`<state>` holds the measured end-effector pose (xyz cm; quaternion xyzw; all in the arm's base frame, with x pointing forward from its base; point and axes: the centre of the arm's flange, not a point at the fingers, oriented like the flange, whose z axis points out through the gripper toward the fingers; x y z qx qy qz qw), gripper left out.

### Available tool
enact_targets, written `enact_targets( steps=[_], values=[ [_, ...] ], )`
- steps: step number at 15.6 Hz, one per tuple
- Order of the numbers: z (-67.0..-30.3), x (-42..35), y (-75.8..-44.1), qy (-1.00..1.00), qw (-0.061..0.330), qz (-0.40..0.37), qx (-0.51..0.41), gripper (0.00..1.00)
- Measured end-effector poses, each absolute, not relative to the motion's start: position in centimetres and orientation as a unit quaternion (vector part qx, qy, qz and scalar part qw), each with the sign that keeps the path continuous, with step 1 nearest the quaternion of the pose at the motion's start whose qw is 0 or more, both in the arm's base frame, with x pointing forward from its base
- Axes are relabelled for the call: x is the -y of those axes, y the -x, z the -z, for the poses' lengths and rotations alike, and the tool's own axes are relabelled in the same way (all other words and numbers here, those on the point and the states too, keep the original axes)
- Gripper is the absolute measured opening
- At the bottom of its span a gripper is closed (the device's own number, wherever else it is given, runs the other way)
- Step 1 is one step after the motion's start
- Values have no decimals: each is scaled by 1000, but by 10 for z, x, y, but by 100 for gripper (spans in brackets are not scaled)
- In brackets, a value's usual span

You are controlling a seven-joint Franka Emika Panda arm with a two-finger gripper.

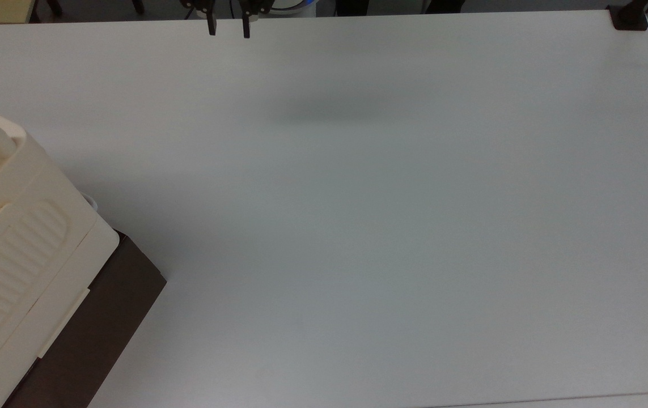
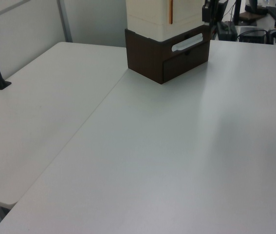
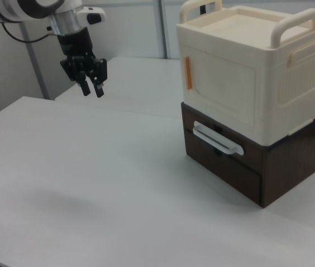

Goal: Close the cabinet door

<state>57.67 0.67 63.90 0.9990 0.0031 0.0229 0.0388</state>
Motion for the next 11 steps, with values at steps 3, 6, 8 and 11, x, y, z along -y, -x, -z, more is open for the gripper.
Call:
enact_targets(
  steps=[3,6,8,11],
  values=[
    [-638,-3,-576,-999,39,-17,0,78],
    [-636,-1,-576,-999,39,-15,2,100],
    [-635,-1,-576,-999,39,-14,2,100],
    [-633,-1,-576,-999,39,-12,3,100]
  ],
)
